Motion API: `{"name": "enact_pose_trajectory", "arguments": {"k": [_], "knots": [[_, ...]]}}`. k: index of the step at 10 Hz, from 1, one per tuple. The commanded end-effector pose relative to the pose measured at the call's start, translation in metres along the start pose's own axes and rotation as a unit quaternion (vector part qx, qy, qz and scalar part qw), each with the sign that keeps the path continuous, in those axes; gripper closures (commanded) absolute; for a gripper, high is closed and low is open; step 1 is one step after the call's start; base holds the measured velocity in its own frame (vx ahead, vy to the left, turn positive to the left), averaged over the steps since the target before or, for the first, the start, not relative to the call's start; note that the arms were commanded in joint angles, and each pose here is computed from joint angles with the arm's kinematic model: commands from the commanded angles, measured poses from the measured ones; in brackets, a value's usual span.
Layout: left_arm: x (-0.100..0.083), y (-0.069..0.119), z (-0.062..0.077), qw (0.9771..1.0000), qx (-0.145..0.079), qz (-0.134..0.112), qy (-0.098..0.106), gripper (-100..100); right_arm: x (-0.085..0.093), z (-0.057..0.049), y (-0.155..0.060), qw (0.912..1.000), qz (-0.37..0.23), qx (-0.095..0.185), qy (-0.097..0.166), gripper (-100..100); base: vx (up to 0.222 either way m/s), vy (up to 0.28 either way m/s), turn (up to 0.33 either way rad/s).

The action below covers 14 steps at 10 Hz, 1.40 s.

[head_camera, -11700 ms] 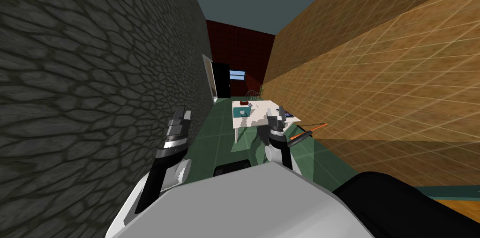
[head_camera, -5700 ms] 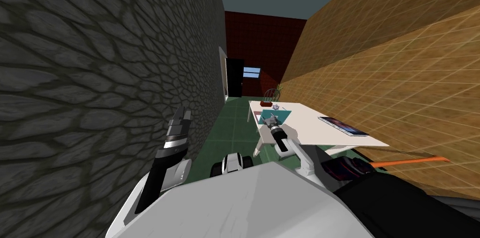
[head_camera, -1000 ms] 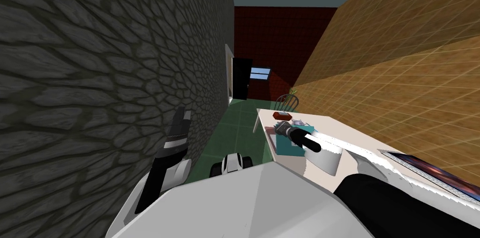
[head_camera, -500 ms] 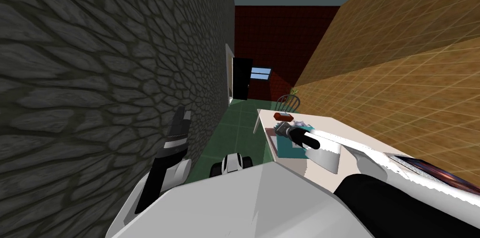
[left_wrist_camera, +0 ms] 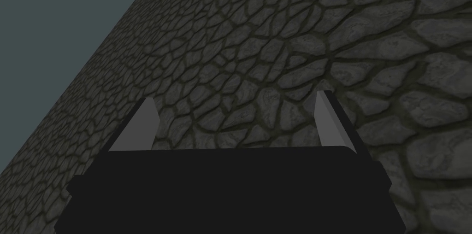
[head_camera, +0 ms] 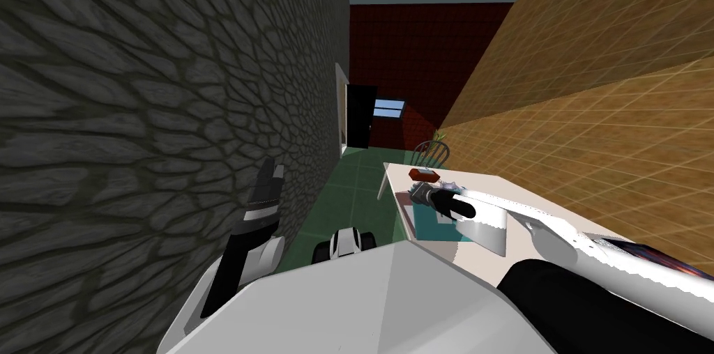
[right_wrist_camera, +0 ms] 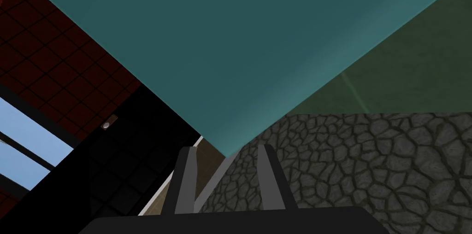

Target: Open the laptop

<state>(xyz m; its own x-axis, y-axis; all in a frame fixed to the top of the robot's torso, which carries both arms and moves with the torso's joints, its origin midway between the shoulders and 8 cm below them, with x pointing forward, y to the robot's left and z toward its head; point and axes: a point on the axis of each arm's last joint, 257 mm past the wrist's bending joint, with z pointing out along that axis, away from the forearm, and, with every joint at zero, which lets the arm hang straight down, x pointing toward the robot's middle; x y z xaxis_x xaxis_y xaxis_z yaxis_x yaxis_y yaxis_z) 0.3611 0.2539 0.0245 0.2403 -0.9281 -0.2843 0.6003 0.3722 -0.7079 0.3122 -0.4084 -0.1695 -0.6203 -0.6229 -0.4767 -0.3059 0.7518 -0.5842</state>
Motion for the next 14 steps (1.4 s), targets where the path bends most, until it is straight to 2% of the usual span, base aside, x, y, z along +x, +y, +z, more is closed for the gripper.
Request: {"name": "enact_pose_trajectory", "arguments": {"k": [1,3,4,5,6,8,9,14], "knots": [[0.000,0.000,0.000,1.0000,0.000,0.000,0.000,0,0.016,0.000,0.019,0.9991,0.004,-0.032,0.028,100,0.100,-0.036,0.046],[0.000,0.000,0.000,1.0000,0.000,0.000,0.000,0,0.032,-0.003,0.036,0.9967,0.006,-0.061,0.055,100,0.104,-0.047,0.038],[0.000,0.000,0.000,1.0000,0.000,0.000,0.000,0,0.033,-0.003,0.037,0.9964,0.008,-0.063,0.056,100,0.098,-0.028,0.007],[0.000,0.000,0.000,1.0000,0.000,0.000,0.000,0,0.041,-0.005,0.046,0.9944,0.010,-0.079,0.070,100,0.089,-0.027,0.034],[0.000,0.000,0.000,1.0000,0.000,0.000,0.000,0,0.041,-0.005,0.046,0.9944,0.010,-0.079,0.070,100,0.048,-0.003,-0.006],[0.000,0.000,0.000,1.0000,0.000,0.000,0.000,0,0.057,-0.010,0.064,0.9891,0.013,-0.108,0.098,100,0.057,-0.004,-0.020],[0.000,0.000,0.000,1.0000,0.000,0.000,0.000,0,0.042,-0.008,0.051,0.9920,0.008,-0.096,0.082,-100,0.023,-0.001,-0.050],[0.000,0.000,0.000,1.0000,0.000,0.000,0.000,0,0.018,-0.013,0.037,0.9921,0.000,-0.098,0.077,-100,-0.020,-0.002,-0.040]]}}
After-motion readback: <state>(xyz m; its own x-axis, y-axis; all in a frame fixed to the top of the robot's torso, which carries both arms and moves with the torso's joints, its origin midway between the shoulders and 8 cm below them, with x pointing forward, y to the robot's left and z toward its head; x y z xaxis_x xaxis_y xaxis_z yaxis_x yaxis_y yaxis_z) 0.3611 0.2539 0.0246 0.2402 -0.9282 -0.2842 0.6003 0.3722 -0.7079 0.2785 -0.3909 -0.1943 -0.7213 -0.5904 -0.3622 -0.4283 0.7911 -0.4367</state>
